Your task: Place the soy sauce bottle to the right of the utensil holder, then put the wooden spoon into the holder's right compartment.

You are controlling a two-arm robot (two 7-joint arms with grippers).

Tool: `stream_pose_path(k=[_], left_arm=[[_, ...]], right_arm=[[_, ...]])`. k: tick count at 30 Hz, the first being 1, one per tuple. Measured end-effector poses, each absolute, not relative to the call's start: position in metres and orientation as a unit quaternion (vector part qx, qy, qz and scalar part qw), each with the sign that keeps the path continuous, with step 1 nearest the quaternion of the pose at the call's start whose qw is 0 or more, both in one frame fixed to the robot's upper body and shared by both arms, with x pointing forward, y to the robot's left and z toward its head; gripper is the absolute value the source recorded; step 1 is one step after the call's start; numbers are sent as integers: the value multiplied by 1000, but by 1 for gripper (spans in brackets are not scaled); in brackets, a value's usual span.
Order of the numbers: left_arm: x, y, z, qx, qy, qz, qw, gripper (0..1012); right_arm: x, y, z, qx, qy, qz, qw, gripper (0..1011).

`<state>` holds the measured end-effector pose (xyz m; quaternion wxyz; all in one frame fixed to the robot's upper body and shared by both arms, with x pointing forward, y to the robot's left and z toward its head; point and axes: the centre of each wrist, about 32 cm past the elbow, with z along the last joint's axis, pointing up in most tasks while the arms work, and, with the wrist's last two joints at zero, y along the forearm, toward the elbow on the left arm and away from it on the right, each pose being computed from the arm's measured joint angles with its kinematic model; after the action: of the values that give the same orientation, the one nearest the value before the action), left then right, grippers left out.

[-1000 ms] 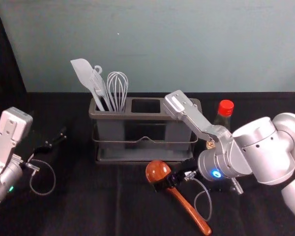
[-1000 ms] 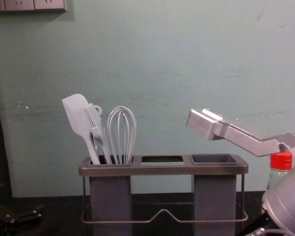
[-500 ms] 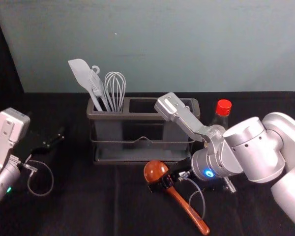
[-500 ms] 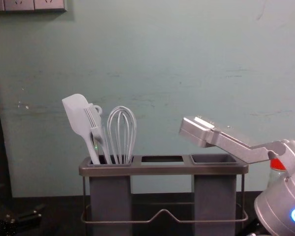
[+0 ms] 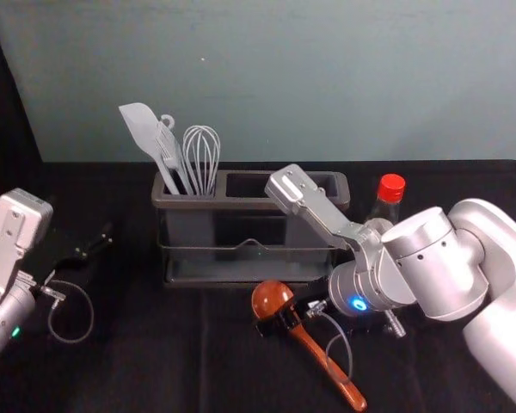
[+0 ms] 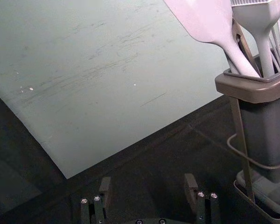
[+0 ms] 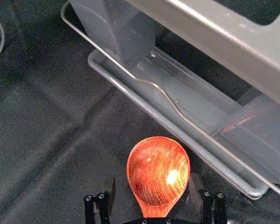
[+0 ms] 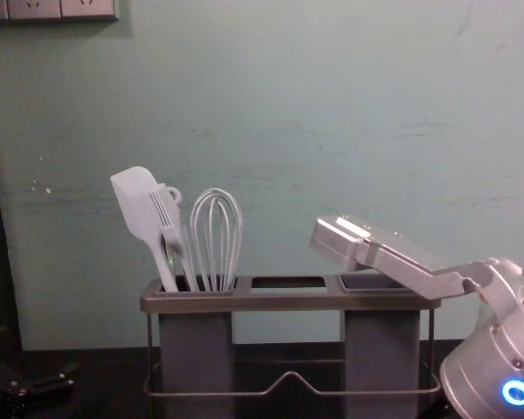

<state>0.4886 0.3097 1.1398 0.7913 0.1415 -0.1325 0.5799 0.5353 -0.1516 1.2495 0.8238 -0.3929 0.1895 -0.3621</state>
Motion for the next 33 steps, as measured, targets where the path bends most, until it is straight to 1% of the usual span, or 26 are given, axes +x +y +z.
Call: stream_pose_path(k=[15,33], left_arm=[[489,310,1140,141,-132,580,791,1012],[489,310,1140,141,-132,580,791,1011]], right_arm=[[538,-151,1245,-392,189,-368,822,1004],[544,-147,1240,-390,176,-365,827,1004]])
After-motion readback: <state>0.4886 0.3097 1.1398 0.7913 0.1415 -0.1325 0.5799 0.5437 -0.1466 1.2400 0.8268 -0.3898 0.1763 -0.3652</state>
